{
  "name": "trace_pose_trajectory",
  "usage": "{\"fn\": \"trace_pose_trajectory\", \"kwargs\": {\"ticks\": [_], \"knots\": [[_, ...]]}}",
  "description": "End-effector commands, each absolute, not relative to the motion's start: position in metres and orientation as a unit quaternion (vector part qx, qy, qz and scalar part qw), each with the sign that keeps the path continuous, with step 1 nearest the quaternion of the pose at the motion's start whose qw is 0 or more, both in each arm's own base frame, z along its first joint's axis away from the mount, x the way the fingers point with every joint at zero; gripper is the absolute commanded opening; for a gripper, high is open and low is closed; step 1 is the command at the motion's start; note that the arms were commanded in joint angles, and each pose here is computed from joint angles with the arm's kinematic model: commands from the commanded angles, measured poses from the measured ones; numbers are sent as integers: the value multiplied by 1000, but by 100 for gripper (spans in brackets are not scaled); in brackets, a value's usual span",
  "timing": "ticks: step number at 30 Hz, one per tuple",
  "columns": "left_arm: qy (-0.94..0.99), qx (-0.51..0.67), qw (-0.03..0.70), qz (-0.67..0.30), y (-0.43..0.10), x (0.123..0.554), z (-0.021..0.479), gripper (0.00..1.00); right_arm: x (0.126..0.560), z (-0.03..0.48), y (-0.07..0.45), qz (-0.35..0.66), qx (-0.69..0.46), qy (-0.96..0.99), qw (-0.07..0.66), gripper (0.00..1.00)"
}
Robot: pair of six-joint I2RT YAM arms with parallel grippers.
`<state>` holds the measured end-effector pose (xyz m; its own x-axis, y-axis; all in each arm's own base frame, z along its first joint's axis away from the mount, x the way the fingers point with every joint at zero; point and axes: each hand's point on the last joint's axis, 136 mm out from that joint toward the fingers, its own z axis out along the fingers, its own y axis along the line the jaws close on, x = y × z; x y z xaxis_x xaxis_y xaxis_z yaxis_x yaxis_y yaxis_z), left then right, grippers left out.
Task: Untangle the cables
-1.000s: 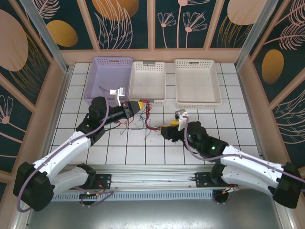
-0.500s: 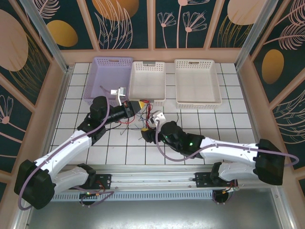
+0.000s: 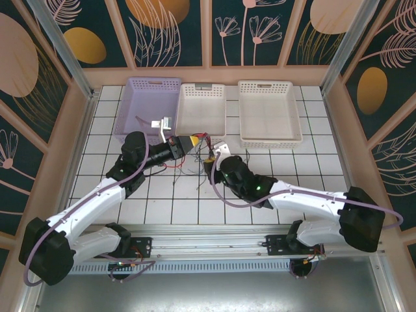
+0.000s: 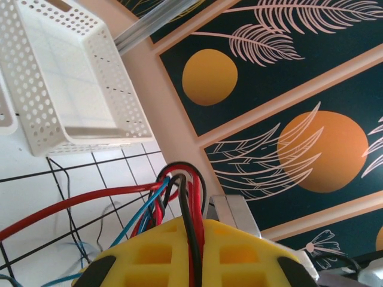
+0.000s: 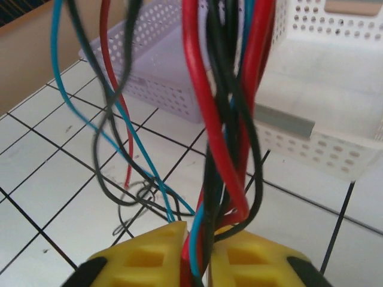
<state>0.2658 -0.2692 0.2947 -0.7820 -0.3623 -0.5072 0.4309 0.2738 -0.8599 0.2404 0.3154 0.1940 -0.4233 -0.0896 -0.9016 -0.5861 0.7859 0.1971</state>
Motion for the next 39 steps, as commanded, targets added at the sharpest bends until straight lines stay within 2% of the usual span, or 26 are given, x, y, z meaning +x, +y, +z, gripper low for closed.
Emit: {"fn": "trace_pose_trajectory", "kwargs": {"ticks": [1, 5, 7, 9, 10, 13, 16, 26, 34, 36, 39], "knots": [[696, 49, 343, -629, -270, 254, 321, 0, 236, 217, 312, 315, -194, 784, 498, 2], [696, 61, 345, -627, -270, 251, 323, 0, 230, 226, 301, 341, -185, 775, 498, 0], [699, 70, 347, -621, -270, 249, 323, 15, 228, 232, 294, 349, -180, 771, 501, 0], [703, 85, 346, -616, -271, 245, 322, 40, 225, 240, 287, 361, -175, 765, 504, 0], [705, 92, 347, -612, -270, 243, 321, 46, 223, 244, 284, 367, -174, 762, 505, 0], [709, 109, 357, -599, -266, 236, 317, 60, 218, 256, 274, 385, -174, 750, 509, 0], [710, 124, 364, -589, -262, 227, 309, 66, 211, 269, 268, 401, -184, 737, 513, 0], [732, 145, 347, -568, -262, 222, 271, 68, 190, 284, 273, 443, -230, 715, 490, 0], [717, 164, 329, -591, -272, 219, 277, 65, 184, 286, 280, 458, -244, 711, 475, 0], [714, 168, 322, -599, -273, 216, 276, 60, 185, 286, 281, 458, -243, 712, 474, 0], [714, 172, 320, -599, -272, 214, 275, 33, 187, 283, 280, 452, -239, 718, 472, 0]]}}
